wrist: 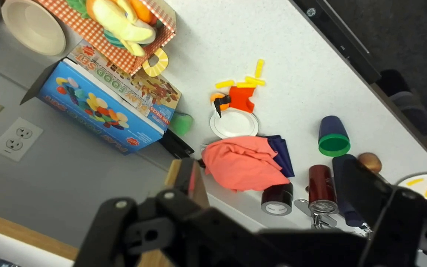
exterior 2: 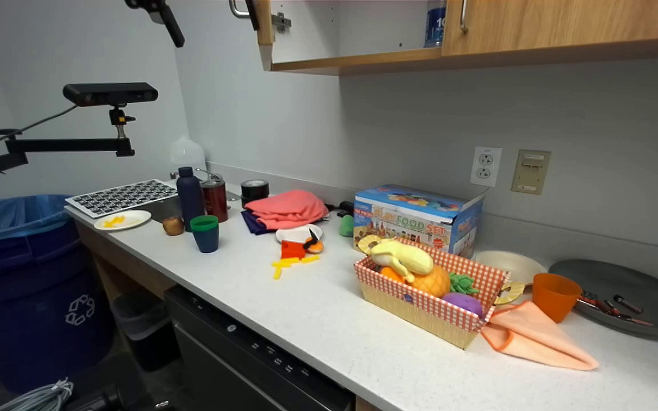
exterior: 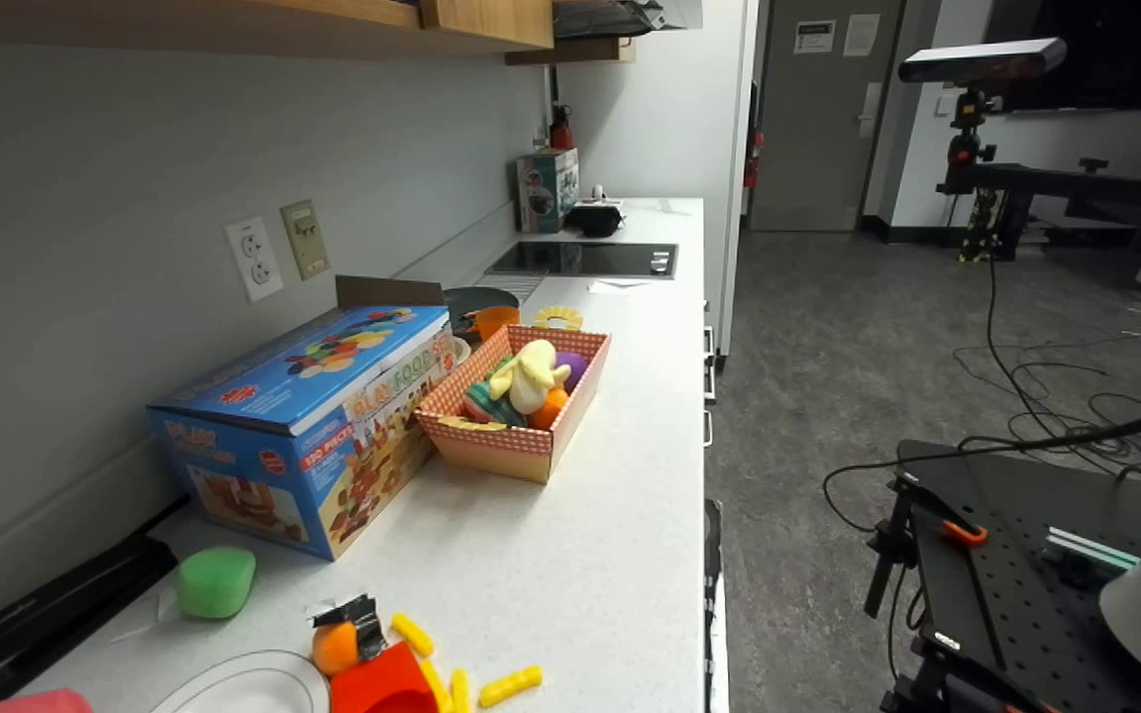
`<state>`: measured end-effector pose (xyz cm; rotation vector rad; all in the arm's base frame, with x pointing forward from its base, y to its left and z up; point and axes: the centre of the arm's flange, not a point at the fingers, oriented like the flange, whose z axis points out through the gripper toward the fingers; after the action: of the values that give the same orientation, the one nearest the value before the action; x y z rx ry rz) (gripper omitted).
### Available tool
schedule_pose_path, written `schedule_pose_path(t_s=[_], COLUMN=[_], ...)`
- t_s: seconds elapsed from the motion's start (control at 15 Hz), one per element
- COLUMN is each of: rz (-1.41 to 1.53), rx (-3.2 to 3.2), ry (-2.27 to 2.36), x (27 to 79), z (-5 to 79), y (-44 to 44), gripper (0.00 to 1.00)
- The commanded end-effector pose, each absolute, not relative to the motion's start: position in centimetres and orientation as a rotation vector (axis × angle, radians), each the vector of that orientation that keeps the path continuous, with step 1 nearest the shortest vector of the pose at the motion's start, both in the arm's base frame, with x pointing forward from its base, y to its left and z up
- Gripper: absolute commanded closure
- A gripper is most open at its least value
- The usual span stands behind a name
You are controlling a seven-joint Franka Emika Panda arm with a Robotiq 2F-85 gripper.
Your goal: Close the cabinet
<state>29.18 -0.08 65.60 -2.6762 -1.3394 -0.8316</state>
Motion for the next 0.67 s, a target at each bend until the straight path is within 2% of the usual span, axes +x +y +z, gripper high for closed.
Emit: schedule_pose_path(t_s=[0.0, 0.4, 0.6], rz=[-0.973, -1.135, -1.380], rx=[-2.586, -2.562, -2.549], ry=[-1.357, -1.328, -1.238], x=[29.9, 30.4, 31.1], z=[66.7, 67.1, 68.4], y=[0.5, 0.2, 0.6], gripper=[0.00, 0.00, 0.00])
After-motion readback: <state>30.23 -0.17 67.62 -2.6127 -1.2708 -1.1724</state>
